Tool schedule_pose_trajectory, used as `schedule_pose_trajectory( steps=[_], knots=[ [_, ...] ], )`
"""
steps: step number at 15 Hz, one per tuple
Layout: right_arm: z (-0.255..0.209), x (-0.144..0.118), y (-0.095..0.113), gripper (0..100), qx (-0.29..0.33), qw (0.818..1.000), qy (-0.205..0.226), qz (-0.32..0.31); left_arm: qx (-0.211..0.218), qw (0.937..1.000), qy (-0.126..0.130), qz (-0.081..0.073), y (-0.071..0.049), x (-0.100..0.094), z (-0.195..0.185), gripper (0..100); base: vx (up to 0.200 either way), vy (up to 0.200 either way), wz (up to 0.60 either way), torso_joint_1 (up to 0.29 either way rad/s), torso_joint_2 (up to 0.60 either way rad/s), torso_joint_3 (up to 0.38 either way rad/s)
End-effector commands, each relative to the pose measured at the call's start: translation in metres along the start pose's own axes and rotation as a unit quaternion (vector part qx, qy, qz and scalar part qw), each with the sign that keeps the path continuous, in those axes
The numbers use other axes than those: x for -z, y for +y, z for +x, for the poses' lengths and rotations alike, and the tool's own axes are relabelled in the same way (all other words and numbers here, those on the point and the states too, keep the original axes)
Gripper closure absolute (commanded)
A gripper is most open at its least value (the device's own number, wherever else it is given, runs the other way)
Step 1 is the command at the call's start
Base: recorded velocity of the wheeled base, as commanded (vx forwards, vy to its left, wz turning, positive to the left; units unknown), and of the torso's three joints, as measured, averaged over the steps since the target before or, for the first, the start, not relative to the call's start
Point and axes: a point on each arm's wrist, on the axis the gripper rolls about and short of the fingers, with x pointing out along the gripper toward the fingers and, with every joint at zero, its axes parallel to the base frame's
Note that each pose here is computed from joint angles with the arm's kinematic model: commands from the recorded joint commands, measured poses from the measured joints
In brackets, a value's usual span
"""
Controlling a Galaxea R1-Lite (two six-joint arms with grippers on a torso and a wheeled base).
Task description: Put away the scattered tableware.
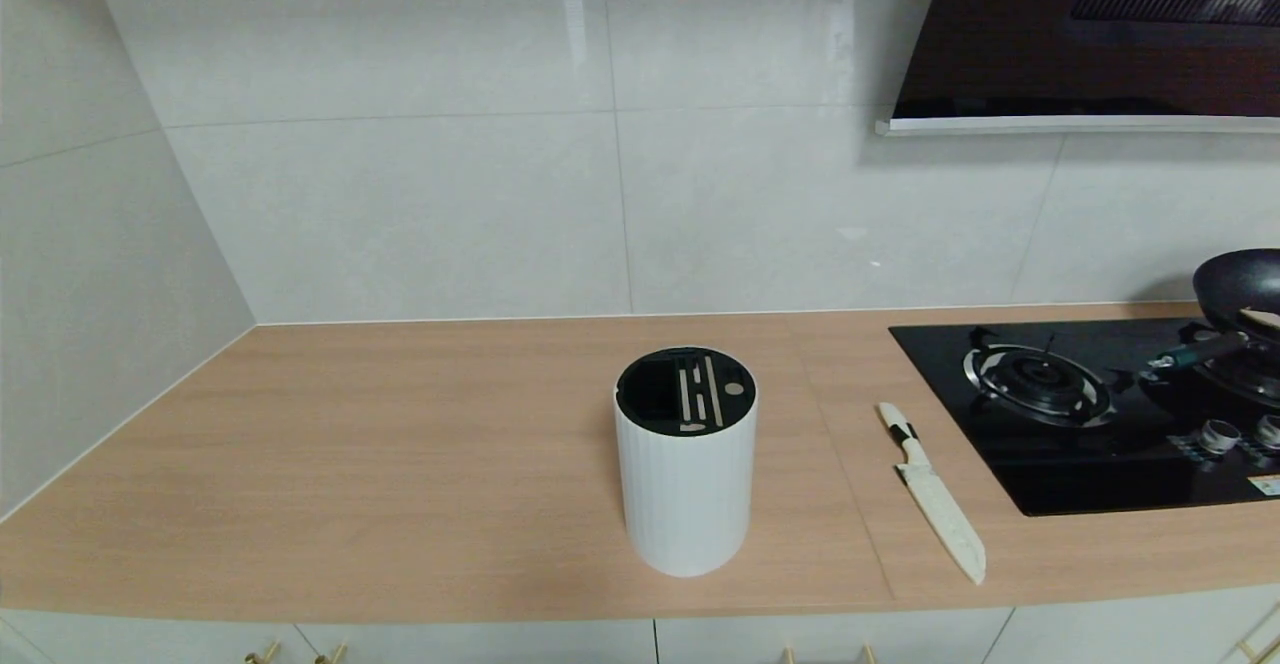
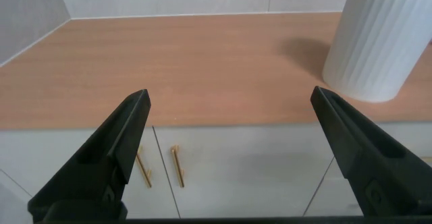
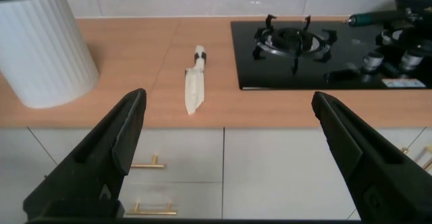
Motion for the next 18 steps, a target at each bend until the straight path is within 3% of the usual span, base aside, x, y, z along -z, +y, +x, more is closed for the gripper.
schedule_pose_trajectory(
  steps=[1,9,18],
  knots=[
    [0.0001,-0.0002,0.0000,0,0.000,1.000,0.000,-0.001,0.000,1.0000,0.000,0.000,0.0000,0.0000,0.0000,0,0.000,0.000,0.00,0.198,-0.40,-0.212],
    [0.0001,-0.0002,0.0000,0,0.000,1.000,0.000,-0.001,0.000,1.0000,0.000,0.000,0.0000,0.0000,0.0000,0,0.000,0.000,0.00,0.178,-0.37,-0.197],
    [0.0001,-0.0002,-0.0001,0,0.002,1.000,0.000,-0.006,0.000,1.0000,0.000,0.000,0.0000,-0.0001,0.0000,0,0.000,0.000,0.00,0.012,-0.03,-0.014]
  ],
)
